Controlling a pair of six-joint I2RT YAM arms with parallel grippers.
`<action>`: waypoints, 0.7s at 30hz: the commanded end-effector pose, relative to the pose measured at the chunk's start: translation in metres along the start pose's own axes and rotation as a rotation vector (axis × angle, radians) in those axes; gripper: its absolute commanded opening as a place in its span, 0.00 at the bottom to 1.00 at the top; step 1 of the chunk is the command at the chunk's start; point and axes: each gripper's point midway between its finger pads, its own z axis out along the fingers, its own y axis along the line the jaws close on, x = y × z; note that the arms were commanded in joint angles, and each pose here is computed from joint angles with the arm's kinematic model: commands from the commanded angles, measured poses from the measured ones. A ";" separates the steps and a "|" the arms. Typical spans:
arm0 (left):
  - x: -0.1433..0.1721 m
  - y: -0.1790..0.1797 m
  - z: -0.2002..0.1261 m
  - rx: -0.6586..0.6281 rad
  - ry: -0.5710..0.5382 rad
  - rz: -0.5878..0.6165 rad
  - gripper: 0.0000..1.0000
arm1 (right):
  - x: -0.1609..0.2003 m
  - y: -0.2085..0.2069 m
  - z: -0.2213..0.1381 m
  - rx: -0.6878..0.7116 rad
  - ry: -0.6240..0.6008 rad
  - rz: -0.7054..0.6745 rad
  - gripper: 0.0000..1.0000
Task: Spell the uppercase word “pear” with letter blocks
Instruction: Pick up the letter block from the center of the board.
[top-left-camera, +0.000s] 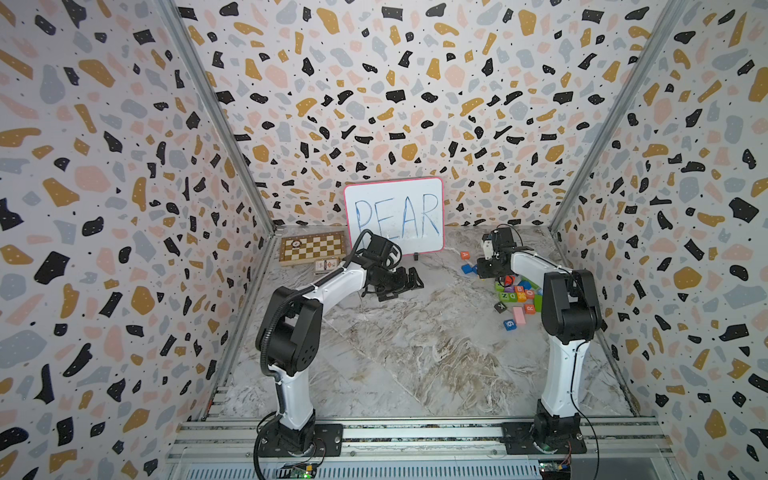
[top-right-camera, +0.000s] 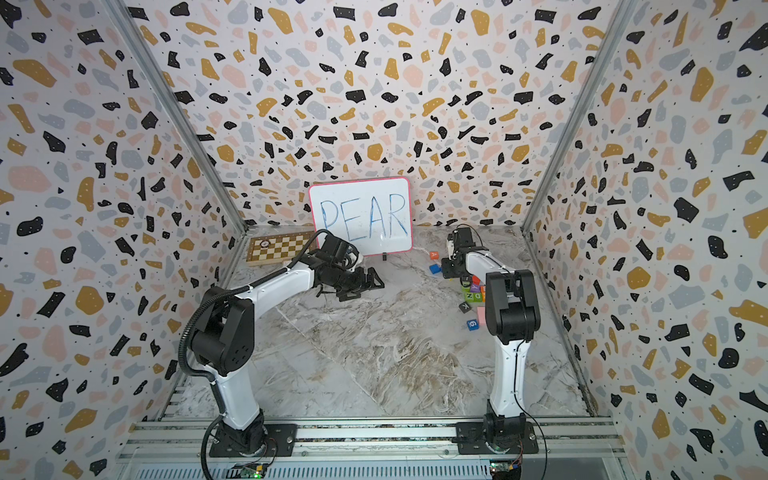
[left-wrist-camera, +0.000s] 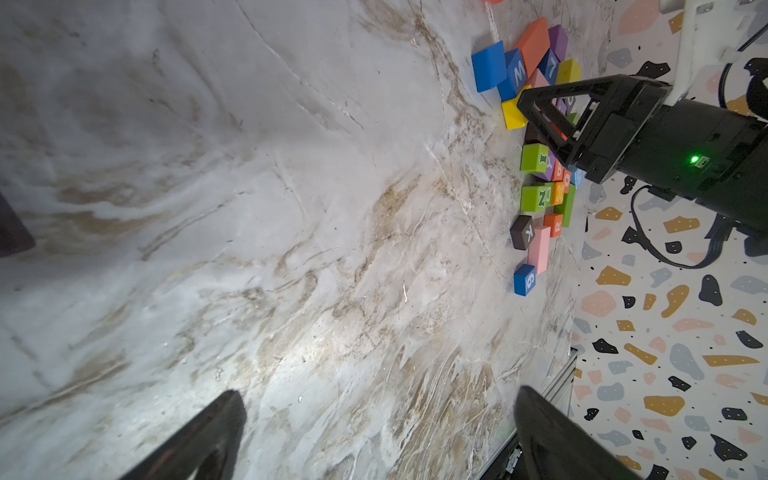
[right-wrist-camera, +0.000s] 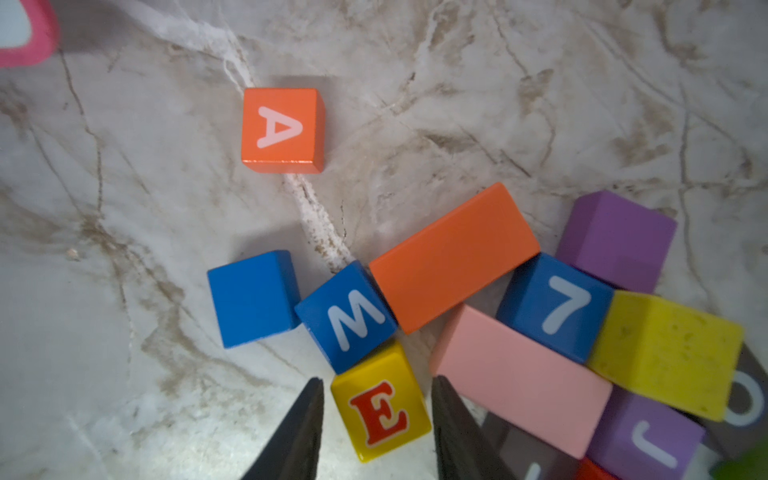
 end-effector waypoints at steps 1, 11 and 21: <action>0.002 -0.005 0.001 0.012 0.006 0.006 1.00 | -0.003 0.000 -0.002 0.002 -0.005 -0.010 0.46; 0.004 -0.005 0.002 0.010 0.007 0.006 1.00 | -0.002 0.002 -0.001 -0.013 -0.002 -0.008 0.47; 0.006 -0.006 0.001 0.009 0.007 0.006 1.00 | 0.002 0.003 0.001 -0.020 0.006 -0.005 0.46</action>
